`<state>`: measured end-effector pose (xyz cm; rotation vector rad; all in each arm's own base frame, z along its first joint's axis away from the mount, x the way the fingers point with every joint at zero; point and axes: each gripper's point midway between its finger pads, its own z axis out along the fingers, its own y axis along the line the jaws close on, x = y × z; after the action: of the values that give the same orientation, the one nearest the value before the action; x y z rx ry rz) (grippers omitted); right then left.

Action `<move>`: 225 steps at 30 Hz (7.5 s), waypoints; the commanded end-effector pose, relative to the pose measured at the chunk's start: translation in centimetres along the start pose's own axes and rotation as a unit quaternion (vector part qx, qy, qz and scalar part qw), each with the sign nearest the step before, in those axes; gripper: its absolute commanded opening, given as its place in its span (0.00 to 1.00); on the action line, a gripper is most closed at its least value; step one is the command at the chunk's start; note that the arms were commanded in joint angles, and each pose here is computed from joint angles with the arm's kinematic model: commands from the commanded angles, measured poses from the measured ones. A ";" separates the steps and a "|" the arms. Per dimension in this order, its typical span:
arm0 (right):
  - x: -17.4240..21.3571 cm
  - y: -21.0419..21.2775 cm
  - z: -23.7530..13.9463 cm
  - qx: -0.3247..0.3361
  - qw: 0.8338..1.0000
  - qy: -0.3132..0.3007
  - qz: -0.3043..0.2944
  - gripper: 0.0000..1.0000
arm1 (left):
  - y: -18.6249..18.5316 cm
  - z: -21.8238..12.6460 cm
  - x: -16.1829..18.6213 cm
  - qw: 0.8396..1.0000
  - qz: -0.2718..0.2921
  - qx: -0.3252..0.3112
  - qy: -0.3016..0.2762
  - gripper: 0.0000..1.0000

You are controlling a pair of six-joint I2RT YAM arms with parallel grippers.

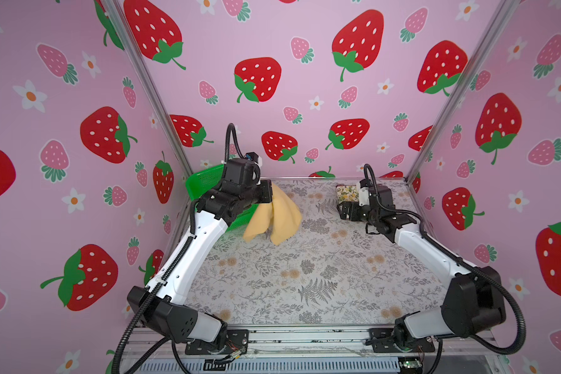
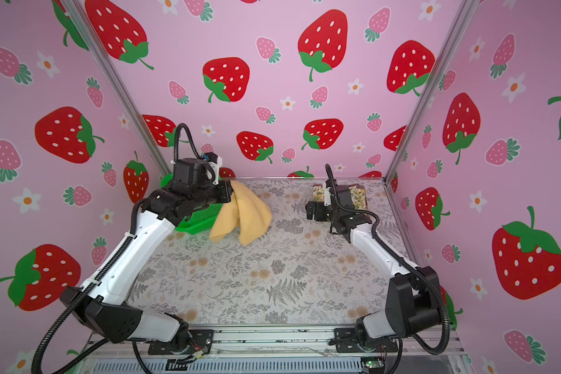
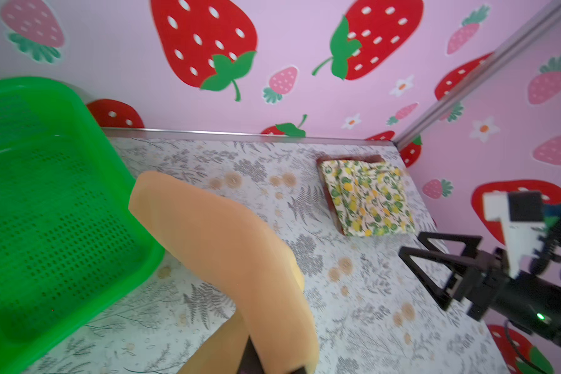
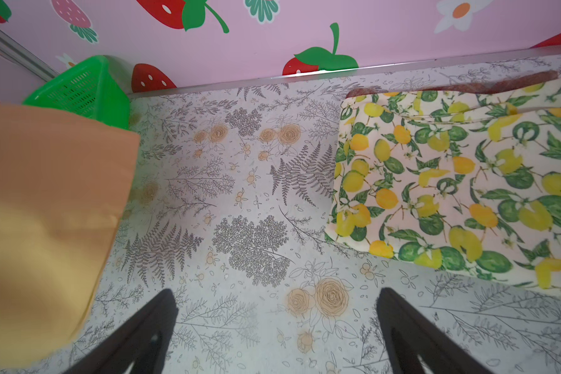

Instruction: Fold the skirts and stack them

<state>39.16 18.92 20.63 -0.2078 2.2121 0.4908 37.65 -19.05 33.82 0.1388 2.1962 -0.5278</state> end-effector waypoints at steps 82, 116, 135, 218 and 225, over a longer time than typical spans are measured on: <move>17.9 7.2 4.6 0.245 0.857 0.148 -0.428 0.43 | 8.9 4.9 16.4 0.958 -0.260 0.002 0.122 0.78; 2.4 14.0 -1.9 -0.043 0.977 0.064 -0.198 0.23 | 3.6 5.5 17.0 0.958 -0.241 0.128 0.090 0.78; 14.7 15.9 5.9 0.069 0.935 0.141 -0.317 1.00 | 13.7 2.3 18.5 0.939 -0.336 -0.035 0.062 0.96; 10.2 -0.1 3.2 -0.047 0.984 0.151 0.082 0.00 | 16.4 0.9 18.5 0.925 -0.377 -0.011 0.046 0.93; 7.2 -2.6 2.9 0.001 0.991 0.091 0.099 0.00 | 15.1 1.1 19.0 0.930 -0.362 0.017 0.066 0.92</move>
<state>35.42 18.57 9.82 -0.0816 2.5421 0.6286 30.87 -6.52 13.81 -0.7161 2.3138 -0.9348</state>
